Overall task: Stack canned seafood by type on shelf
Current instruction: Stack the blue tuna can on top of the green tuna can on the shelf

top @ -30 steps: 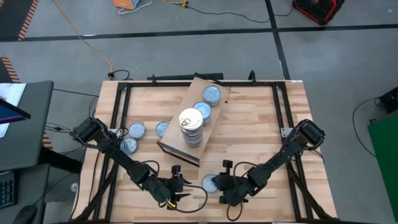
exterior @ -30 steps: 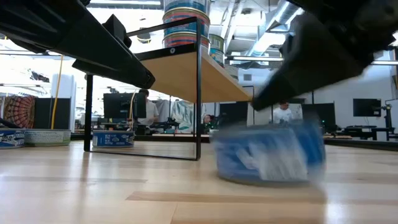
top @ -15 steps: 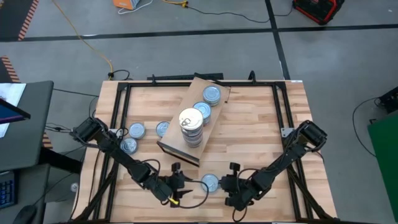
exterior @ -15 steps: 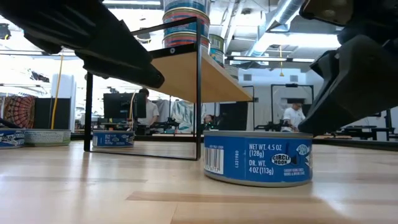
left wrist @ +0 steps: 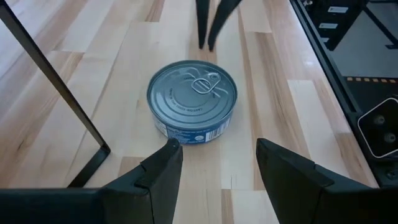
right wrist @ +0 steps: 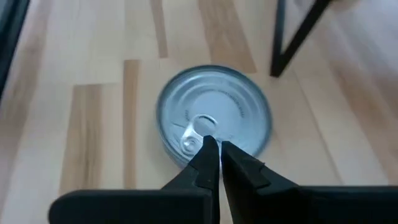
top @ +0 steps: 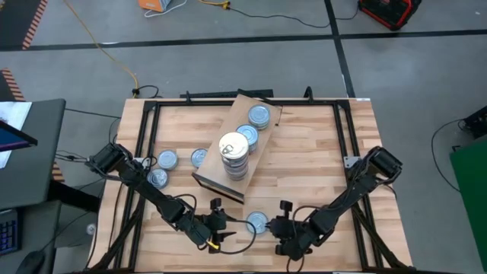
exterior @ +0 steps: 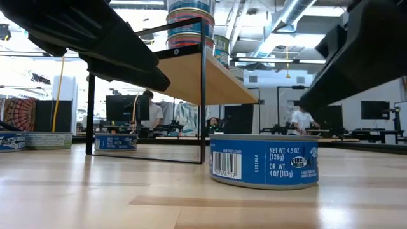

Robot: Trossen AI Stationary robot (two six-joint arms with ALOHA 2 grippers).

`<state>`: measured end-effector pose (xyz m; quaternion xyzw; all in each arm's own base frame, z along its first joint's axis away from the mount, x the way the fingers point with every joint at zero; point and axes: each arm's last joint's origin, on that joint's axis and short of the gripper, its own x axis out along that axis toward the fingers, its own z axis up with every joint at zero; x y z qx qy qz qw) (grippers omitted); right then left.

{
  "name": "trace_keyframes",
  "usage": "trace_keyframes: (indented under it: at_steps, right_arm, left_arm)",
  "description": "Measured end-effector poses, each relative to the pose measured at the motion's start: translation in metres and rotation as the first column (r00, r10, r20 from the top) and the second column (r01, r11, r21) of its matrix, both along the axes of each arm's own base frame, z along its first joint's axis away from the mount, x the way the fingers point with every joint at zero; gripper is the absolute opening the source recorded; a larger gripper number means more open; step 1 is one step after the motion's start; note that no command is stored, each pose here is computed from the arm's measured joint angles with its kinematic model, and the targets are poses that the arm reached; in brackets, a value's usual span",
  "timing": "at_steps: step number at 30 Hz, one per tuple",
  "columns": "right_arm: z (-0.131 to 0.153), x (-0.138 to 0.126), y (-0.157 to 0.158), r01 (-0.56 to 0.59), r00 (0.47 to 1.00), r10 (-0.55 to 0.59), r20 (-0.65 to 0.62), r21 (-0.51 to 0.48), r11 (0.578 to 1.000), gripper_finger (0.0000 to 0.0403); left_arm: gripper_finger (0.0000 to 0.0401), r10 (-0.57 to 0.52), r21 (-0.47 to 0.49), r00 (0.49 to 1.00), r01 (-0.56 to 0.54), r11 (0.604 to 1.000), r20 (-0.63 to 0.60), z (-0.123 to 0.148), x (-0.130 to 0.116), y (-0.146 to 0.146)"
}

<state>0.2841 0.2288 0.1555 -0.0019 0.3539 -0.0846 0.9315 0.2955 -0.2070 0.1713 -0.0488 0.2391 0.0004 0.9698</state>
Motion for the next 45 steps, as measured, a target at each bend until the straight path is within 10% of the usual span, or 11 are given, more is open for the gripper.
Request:
trace_keyframes:
  at_steps: [28, 38, 45]
  right_arm:
    - [-0.028, -0.007, -0.013, 0.126, 0.974, -0.124, -0.187, -0.002, 0.992, 0.0052]
    - [0.046, -0.026, -0.01, -0.048, 0.979, 0.039, -0.2, -0.041, 0.998, 0.0063]
    - [0.078, -0.032, -0.038, -0.046, 0.968, 0.048, -0.248, 0.014, 0.999, 0.0189]
  left_arm:
    - [0.0202, -0.001, -0.034, 0.997, 0.004, 0.999, 0.073, -0.016, 0.014, -0.004]
    - [0.0202, -0.13, -0.098, 0.991, 0.128, 0.987, -0.021, -0.036, 0.019, -0.003]
    - [0.0202, -0.184, -0.096, 0.983, 0.182, 0.979, -0.015, -0.032, 0.009, -0.016]
